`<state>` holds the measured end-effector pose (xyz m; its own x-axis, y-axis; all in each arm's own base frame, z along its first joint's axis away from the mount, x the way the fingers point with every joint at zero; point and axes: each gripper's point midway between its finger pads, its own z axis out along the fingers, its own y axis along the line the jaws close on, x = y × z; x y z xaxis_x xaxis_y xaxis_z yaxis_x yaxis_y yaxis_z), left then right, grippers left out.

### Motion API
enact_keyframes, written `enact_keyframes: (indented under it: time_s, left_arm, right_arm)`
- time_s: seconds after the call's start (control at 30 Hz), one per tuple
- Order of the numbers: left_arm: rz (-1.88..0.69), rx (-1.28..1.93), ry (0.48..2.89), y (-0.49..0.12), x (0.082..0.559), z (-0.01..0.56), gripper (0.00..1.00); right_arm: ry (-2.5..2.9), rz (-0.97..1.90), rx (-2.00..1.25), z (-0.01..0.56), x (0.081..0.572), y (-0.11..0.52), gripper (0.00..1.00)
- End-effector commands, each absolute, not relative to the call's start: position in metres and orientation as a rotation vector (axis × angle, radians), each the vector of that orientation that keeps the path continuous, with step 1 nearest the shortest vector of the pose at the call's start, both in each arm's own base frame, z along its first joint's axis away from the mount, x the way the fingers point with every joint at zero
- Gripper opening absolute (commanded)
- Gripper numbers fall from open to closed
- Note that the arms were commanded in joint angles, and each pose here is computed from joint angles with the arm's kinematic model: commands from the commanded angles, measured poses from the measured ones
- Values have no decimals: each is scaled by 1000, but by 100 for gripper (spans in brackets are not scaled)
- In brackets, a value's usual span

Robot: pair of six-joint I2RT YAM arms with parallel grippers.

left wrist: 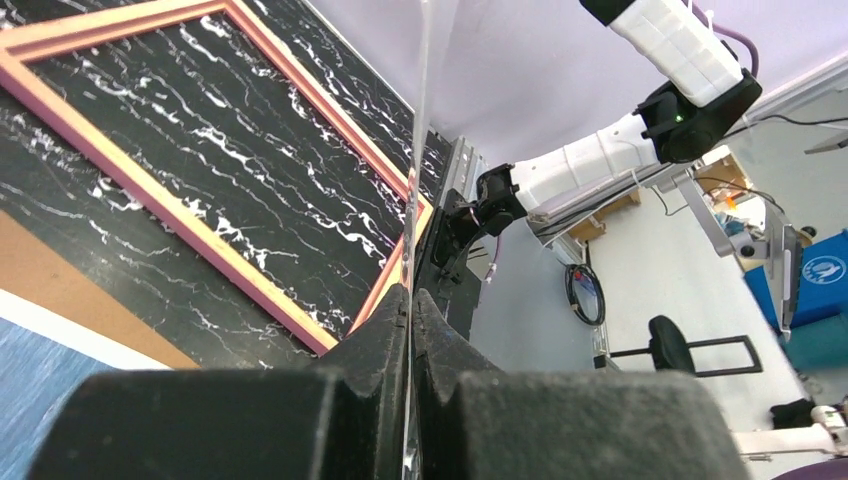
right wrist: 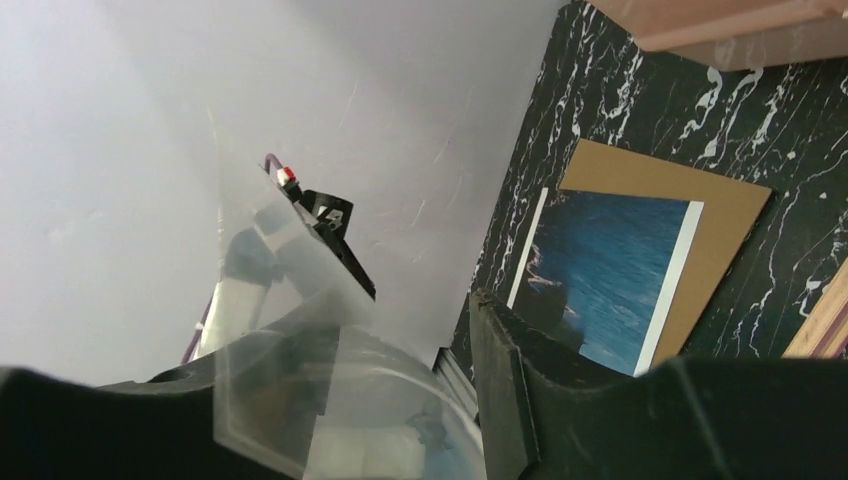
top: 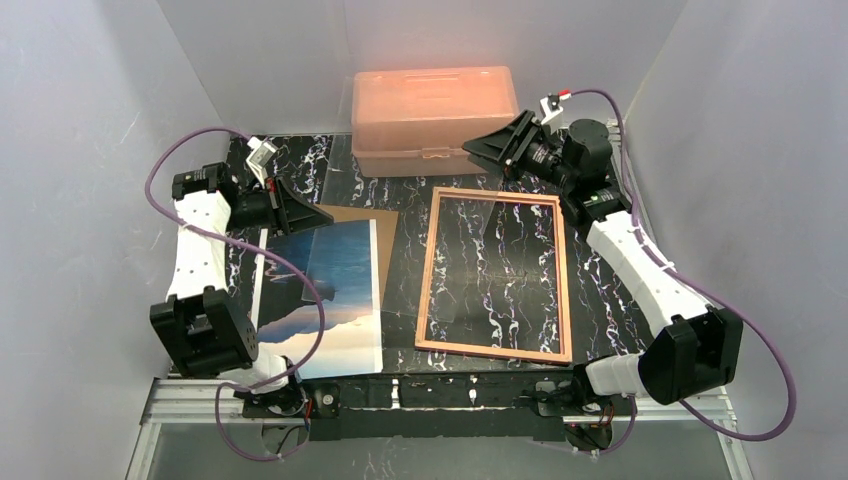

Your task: Put the photo into the frame

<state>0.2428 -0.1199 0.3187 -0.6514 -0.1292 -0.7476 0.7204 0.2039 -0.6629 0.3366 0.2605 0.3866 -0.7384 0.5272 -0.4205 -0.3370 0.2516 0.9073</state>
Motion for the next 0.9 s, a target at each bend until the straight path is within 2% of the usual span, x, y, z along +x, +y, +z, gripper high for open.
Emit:
enact_keyframes:
  time_s: [0.0,0.23,0.4,0.6,0.87]
  left_arm:
    - [-1680,357,1629,-121,239,352,0]
    - [-1653,364,1616,-119,235,358,0]
    - [-1646,365,1613,-119,233,356,0]
    - [-1637,256,1634,-103,243,346,0]
    - [-1605,136,1641,-81,254,334,0]
  right_arm:
    - [1746,1651,104,399,324,264,59]
    - [1805,1719,141,362,316,275,65]
    - [1867,1707,157,335,319,295,65]
    - [1918,1680,188,303,320,296,75]
    - [1953,1737,284,257,310,304,77]
